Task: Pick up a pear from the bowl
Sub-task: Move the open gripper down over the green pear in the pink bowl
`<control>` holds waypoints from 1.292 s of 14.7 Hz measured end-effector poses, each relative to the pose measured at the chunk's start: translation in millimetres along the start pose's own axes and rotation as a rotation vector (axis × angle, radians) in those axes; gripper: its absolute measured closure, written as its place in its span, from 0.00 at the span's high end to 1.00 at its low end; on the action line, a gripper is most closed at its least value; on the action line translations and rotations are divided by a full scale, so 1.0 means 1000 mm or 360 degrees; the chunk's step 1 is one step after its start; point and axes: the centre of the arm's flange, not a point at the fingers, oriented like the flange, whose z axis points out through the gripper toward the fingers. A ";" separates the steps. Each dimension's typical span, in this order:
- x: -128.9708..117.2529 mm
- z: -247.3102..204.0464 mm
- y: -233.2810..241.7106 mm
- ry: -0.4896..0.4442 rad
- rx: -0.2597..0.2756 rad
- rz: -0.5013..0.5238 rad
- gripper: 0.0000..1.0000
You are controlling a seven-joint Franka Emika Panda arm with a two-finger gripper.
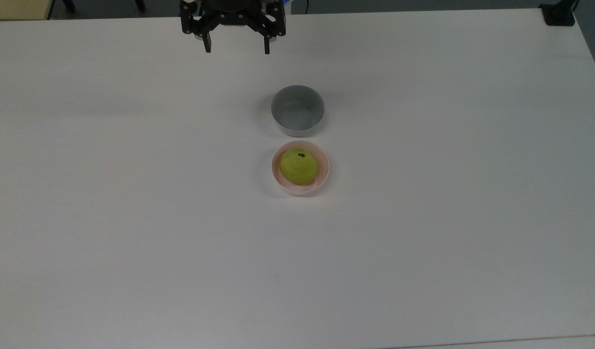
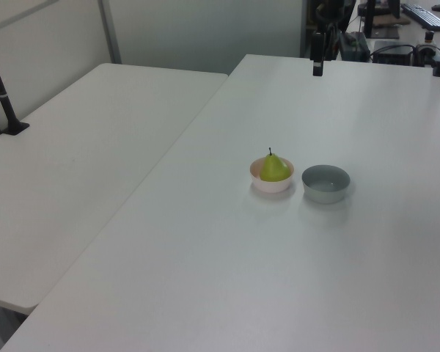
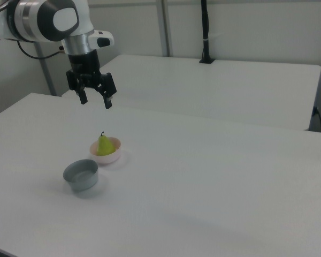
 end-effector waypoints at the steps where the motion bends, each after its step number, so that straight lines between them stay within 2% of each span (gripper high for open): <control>1: 0.000 0.000 0.000 0.0000 0.0000 -0.0003 1.00; 12: 0.001 0.003 -0.001 -0.0009 0.0000 -0.0024 1.00; 19: 0.026 0.042 -0.031 0.0009 0.0005 -0.0144 1.00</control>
